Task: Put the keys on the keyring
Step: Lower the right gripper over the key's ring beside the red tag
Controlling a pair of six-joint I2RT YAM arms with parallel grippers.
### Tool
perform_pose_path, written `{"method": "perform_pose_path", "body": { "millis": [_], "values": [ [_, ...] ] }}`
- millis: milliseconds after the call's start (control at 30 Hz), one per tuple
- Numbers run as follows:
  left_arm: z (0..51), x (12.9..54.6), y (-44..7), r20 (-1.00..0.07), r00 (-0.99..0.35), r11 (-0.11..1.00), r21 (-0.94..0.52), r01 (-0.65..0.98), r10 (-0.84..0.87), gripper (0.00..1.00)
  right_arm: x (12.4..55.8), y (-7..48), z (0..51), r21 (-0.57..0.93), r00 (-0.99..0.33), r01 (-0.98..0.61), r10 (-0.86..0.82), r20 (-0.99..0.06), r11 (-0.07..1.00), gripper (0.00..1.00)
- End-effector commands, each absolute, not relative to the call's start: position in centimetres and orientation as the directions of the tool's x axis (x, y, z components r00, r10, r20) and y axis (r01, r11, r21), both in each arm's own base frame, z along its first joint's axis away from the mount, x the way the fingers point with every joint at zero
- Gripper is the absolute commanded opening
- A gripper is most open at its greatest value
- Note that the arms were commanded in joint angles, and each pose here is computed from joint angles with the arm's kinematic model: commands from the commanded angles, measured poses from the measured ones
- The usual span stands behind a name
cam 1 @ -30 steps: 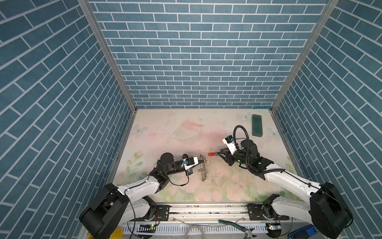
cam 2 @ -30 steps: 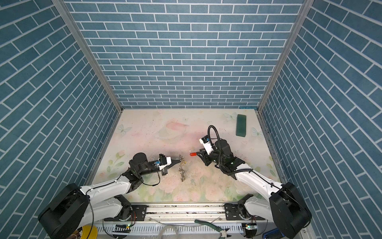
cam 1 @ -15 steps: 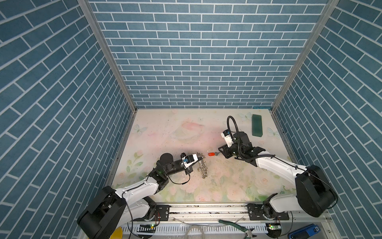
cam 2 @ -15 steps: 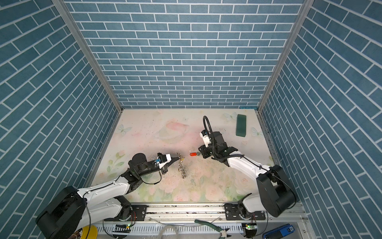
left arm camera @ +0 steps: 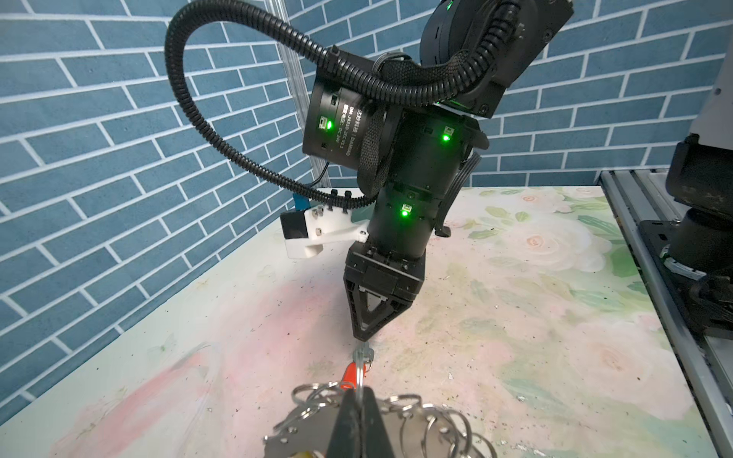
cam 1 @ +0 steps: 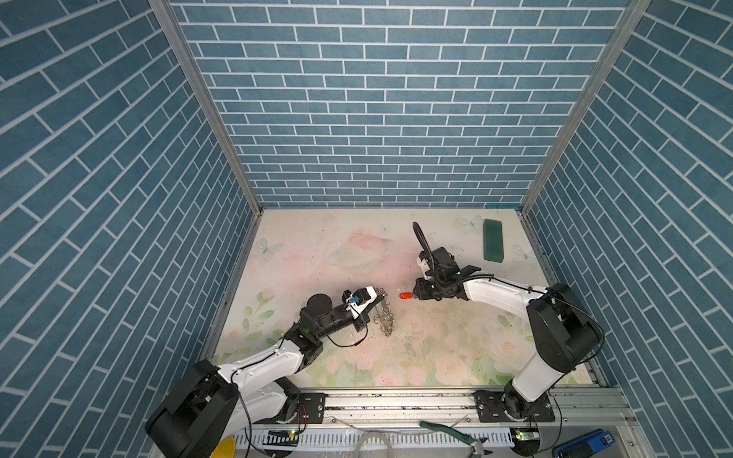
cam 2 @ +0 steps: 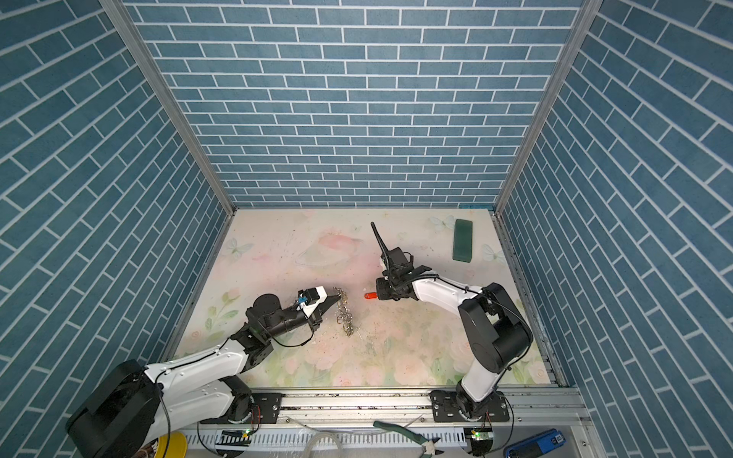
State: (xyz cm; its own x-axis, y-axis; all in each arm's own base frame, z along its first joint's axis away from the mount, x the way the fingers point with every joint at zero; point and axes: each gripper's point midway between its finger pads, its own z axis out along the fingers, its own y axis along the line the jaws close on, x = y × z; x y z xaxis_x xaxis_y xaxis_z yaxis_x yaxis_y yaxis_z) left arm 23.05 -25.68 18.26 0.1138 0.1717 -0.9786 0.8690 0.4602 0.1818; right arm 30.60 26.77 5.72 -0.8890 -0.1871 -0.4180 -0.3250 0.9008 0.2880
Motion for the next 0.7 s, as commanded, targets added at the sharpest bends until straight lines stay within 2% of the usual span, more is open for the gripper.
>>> {"method": "perform_pose_path", "body": {
  "millis": [0,400,533,667],
  "values": [
    [20.3,23.4,-25.8,-0.983,0.140,0.483,0.182,0.857,0.122,0.00,31.1,26.2,4.9,0.219,-0.923,-0.194,-0.103,-0.370,0.956,0.30],
    [20.9,23.1,-25.5,-0.983,0.153,0.490,0.183,0.853,0.101,0.00,31.1,26.6,3.0,0.043,-0.931,-0.204,-0.181,-0.316,0.978,0.36],
    [21.0,23.0,-25.6,-0.984,0.152,0.482,0.179,0.857,0.095,0.00,31.2,26.7,2.2,0.018,-0.933,-0.213,-0.198,-0.299,0.977,0.43],
    [21.0,22.9,-25.6,-0.984,0.154,0.479,0.180,0.859,0.094,0.00,31.2,27.3,1.9,0.019,-0.931,-0.228,-0.212,-0.298,0.973,0.43]
  ]
}}
